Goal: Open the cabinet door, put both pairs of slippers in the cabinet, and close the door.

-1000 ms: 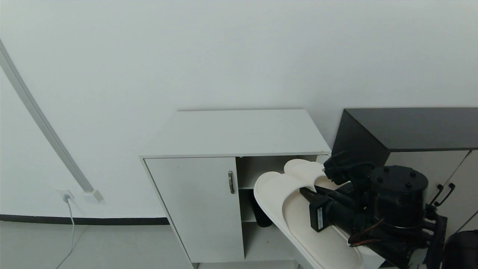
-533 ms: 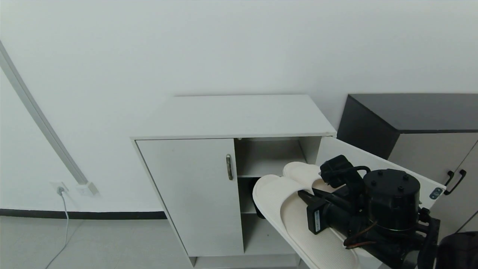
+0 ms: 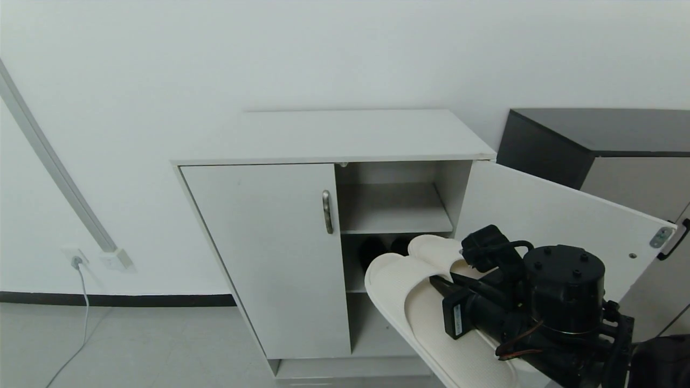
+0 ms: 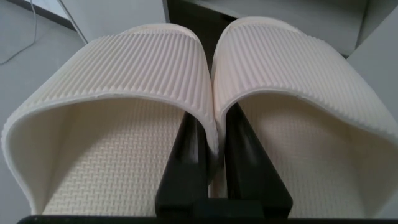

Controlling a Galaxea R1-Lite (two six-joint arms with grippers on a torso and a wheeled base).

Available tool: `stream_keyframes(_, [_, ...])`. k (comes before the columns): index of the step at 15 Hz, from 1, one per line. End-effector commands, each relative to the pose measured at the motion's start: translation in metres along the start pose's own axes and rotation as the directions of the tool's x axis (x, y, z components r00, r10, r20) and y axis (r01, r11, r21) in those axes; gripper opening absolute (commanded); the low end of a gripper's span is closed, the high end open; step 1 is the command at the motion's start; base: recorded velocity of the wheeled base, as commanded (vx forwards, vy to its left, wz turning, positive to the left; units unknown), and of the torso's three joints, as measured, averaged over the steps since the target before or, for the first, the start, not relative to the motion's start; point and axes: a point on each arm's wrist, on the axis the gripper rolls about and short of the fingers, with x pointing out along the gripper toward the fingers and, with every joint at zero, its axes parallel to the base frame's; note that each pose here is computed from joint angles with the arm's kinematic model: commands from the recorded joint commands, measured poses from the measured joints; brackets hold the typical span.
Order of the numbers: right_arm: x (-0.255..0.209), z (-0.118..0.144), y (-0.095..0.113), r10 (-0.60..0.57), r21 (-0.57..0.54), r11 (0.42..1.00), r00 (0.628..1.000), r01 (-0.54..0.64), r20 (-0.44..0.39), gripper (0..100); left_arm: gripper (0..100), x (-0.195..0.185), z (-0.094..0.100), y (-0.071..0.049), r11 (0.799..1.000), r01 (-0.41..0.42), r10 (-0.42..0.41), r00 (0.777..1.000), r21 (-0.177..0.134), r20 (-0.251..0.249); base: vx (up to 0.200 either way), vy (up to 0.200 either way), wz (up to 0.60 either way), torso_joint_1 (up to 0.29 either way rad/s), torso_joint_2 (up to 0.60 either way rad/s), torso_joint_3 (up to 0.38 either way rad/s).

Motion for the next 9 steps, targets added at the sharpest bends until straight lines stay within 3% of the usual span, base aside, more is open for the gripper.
stream_keyframes(1, [0.0003, -0.0003, 0.0001, 0.0, -0.001, 1.0, 1.0, 0.0, -0.001, 0, 0, 0.0001, 0.0, 0.0, 1.0, 0.0, 0.0, 1.0, 0.0, -0.001, 0.0, 0.0, 0.0, -0.154, 0.48, 0.325])
stream_keyframes(9, [0.0026, -0.0034, 0.0005, -0.001, -0.004, 1.0, 1.0, 0.001, -0.013, 0, 0, 0.0001, 0.0, 0.0, 1.0, 0.0, 0.0, 1.0, 0.001, -0.001, 0.0, 0.0, 0.0, -0.115, 0.46, 0.344])
